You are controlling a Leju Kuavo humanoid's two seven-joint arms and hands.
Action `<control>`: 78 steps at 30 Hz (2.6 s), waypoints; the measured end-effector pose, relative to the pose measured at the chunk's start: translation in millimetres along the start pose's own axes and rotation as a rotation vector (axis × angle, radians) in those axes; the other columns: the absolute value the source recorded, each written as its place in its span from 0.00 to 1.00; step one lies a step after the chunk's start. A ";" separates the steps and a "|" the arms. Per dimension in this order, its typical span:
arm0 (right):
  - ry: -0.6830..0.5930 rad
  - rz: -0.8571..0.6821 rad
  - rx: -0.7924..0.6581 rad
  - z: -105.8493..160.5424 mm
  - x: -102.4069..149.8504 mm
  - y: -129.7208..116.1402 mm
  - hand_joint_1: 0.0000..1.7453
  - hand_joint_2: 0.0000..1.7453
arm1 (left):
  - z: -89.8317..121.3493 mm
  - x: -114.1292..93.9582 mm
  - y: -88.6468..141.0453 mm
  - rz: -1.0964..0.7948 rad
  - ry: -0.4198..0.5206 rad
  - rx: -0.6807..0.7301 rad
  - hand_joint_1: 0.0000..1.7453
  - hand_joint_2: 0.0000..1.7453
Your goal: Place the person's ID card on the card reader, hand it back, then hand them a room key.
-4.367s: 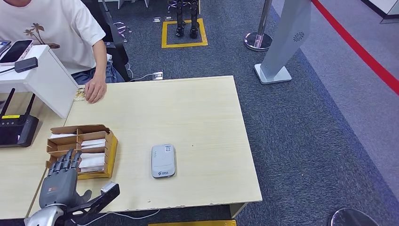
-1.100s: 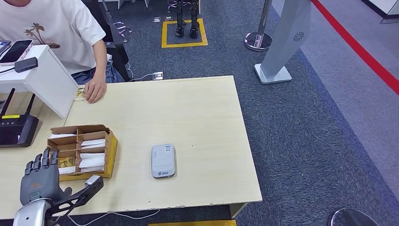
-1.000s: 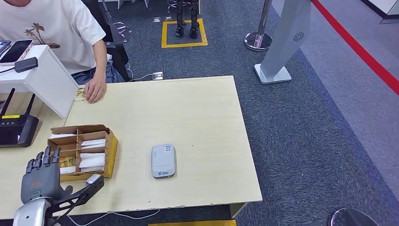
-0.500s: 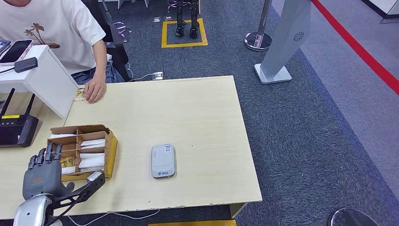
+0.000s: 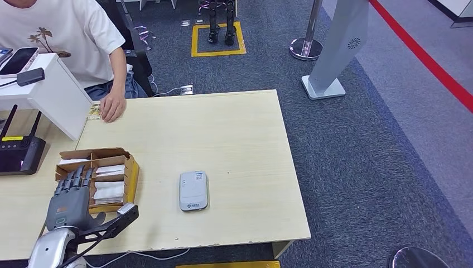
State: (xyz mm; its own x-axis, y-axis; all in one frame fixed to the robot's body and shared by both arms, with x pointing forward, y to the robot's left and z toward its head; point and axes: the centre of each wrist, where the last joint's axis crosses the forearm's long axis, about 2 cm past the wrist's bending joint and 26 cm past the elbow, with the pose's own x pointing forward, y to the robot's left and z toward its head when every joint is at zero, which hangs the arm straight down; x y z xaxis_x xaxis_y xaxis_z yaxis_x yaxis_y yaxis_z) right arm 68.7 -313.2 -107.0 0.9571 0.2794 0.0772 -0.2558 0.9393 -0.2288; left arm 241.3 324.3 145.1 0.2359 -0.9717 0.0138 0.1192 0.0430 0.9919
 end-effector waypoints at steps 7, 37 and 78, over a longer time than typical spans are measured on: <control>0.000 0.000 0.001 0.0 0.0 0.1 0.00 0.00 | 1.1 7.5 -3.5 0.027 -0.018 -0.016 0.00 1.00; 0.005 0.001 0.003 0.0 -0.1 0.2 0.00 0.00 | 2.1 9.7 -5.0 0.032 0.004 -0.041 1.00 1.00; 0.005 -0.005 0.011 0.6 -1.0 4.2 0.00 0.00 | 15.9 -14.0 5.0 0.064 -0.141 -0.088 1.00 1.00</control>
State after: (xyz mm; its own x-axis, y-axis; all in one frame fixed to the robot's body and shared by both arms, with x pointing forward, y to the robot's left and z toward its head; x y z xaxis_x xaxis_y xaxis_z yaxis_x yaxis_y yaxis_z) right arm 66.6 -309.4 -107.5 0.9588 0.2742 0.0738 -0.2529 0.9428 -0.2174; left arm 223.2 334.5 151.9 0.1089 -0.9890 0.1001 0.1935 0.1198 0.9738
